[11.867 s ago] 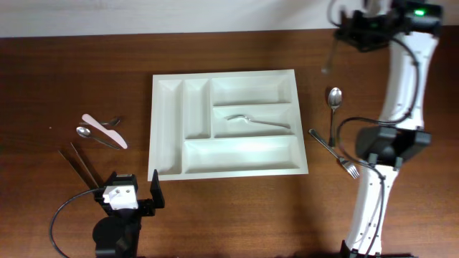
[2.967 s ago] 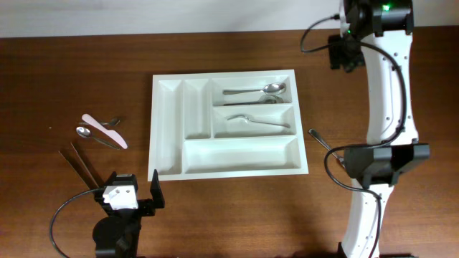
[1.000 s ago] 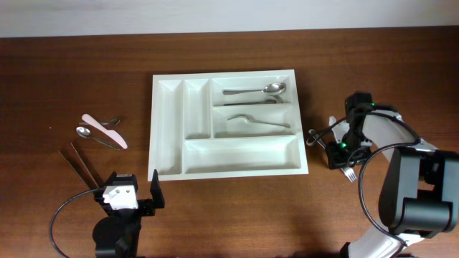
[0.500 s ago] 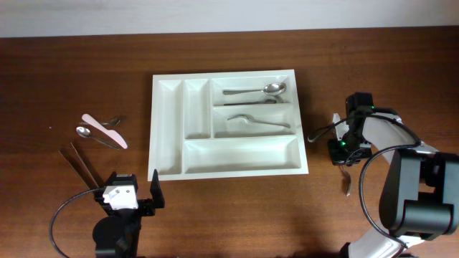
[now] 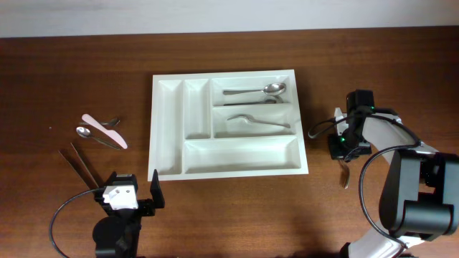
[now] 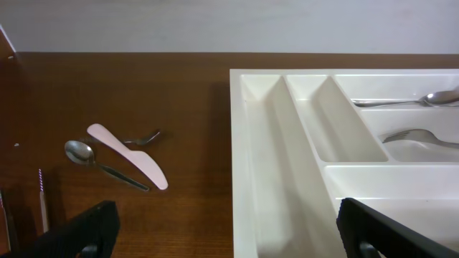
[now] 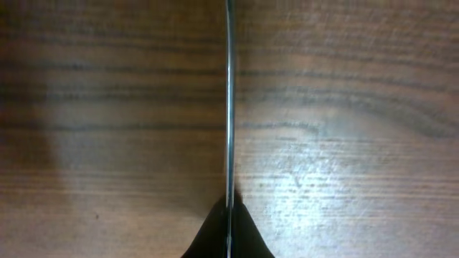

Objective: Pack container
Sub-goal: 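Lower the right gripper to the remaining fork and grasp it, then place the fork with the right gripper in the tray's middle compartment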

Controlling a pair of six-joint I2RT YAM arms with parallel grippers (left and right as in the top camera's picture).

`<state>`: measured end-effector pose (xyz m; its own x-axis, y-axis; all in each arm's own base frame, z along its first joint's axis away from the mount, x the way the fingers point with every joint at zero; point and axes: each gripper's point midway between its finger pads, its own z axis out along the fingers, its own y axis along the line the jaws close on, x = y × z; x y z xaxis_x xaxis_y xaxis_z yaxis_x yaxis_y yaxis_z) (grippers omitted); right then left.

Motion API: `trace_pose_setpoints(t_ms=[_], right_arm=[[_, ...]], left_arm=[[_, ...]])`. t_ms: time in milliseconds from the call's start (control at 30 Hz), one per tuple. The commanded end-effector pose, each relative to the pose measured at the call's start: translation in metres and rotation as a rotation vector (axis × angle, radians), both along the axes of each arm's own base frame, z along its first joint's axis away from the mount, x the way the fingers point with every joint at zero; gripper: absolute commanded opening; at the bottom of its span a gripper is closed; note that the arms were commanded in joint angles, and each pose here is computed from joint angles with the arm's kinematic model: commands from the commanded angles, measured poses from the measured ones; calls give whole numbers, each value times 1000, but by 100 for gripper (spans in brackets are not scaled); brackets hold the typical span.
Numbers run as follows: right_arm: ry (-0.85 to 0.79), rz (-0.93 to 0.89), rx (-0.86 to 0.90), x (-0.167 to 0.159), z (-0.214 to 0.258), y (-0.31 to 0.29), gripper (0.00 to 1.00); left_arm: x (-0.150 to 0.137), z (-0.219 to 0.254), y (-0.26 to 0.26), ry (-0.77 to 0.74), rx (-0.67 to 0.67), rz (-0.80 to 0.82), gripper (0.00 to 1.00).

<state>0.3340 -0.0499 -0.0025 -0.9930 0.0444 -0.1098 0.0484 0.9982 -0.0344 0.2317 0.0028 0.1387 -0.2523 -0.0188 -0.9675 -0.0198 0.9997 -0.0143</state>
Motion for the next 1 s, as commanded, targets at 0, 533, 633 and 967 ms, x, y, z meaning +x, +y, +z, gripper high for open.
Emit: trace_pose_setpoints(t_ms=[0,533,633,967], right_arm=[[-16,-1,5,10,-1,1,4],[-400,376,204,121,174,52,4],[-445,595,239,122,183,89,4],[-492,1403,61,95,178,227,4]], left_arm=[[0,-1,-2,-1,13,-15,99],[0,-1,-2,-1,13,-15,99],[0,-1,-2,-1,13,-15,99],[0,-1,-2,-1,13,-15,99]])
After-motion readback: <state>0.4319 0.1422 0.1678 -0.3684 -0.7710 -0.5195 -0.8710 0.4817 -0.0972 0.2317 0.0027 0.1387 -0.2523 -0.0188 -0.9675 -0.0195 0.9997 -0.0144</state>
